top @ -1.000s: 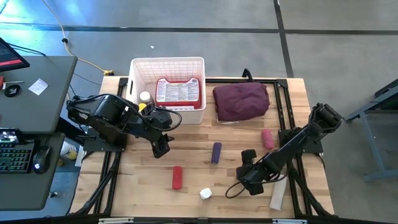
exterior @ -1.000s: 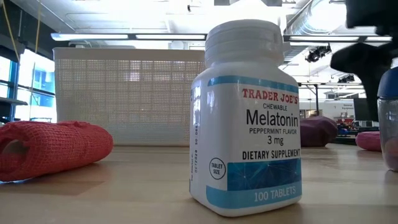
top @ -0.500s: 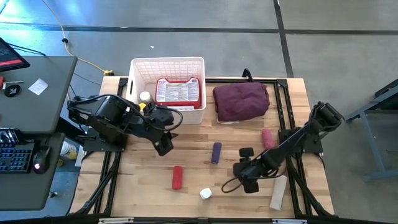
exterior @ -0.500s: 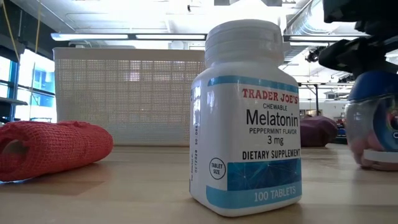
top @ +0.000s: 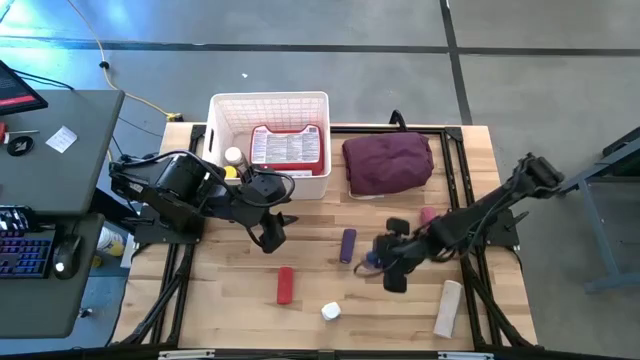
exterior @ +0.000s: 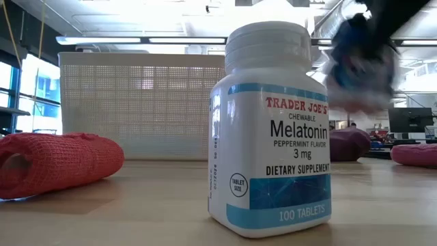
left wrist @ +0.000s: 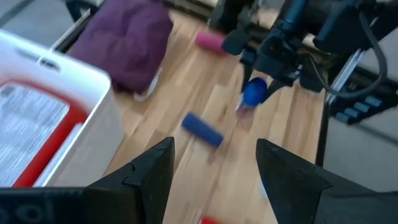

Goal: Pick & place medical supplies in basket/bin
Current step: Put the blue pill bottle into the white bin

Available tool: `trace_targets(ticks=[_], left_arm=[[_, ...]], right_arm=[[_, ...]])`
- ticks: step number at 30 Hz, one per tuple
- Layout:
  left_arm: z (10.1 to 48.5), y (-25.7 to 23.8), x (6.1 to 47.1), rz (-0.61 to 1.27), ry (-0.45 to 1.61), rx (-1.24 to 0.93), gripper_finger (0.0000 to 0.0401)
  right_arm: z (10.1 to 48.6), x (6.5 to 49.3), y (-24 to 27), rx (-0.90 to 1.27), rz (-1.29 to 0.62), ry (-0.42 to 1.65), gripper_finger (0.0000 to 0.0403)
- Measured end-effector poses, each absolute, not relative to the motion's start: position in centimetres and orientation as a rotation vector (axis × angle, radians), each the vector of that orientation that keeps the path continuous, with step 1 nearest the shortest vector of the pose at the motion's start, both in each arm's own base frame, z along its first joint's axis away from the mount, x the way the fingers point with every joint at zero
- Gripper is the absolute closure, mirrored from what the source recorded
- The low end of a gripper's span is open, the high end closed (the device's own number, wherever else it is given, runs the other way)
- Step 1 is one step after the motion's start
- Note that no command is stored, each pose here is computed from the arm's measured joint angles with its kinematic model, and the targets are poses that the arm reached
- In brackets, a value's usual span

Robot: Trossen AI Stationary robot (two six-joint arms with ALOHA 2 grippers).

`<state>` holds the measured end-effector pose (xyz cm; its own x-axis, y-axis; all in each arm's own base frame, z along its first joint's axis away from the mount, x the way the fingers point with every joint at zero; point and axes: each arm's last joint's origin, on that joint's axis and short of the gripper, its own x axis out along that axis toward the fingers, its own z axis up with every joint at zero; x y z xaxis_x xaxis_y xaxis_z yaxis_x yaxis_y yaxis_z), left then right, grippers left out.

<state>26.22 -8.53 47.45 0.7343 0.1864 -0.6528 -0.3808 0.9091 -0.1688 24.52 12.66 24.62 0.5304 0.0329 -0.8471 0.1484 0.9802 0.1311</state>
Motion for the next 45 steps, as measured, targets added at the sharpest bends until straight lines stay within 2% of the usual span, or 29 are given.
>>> trace_targets(ticks=[6,11,16,25,32,39,42,45], left_arm=[[48.7,-8.7,27.2,0.319,0.51,-0.301,0.0144],[49.8,-9.0,27.9,0.244,0.405,-0.293,0.0144],[49.8,-8.1,28.3,0.151,0.443,-0.334,0.0144],[48.3,-7.1,29.6,0.157,0.542,-0.323,0.0144],[46.5,-6.8,32.4,0.009,0.64,-0.353,0.0144],[45.0,-6.1,34.6,-0.019,0.668,-0.34,0.0141],[44.7,-5.5,35.4,-0.015,0.661,-0.347,0.0124],[44.3,-4.8,36.3,-0.024,0.656,-0.362,0.009]], right_arm=[[30.2,23.7,10.5,0.341,-0.136,0.79,0.0234],[33.0,23.2,9.3,0.382,-0.132,0.699,0.0234],[35.2,23.5,8.9,0.376,-0.124,0.628,0.0234],[39.1,23.8,7.5,0.346,-0.118,0.515,0.0234],[40.9,23.4,6.1,0.292,-0.137,0.505,0.0234],[40.8,23.4,5.7,0.301,-0.086,0.547,0.0234],[40.9,23.4,5.8,0.293,-0.079,0.546,0.0234],[40.9,23.4,5.8,0.288,-0.077,0.545,0.0234]])
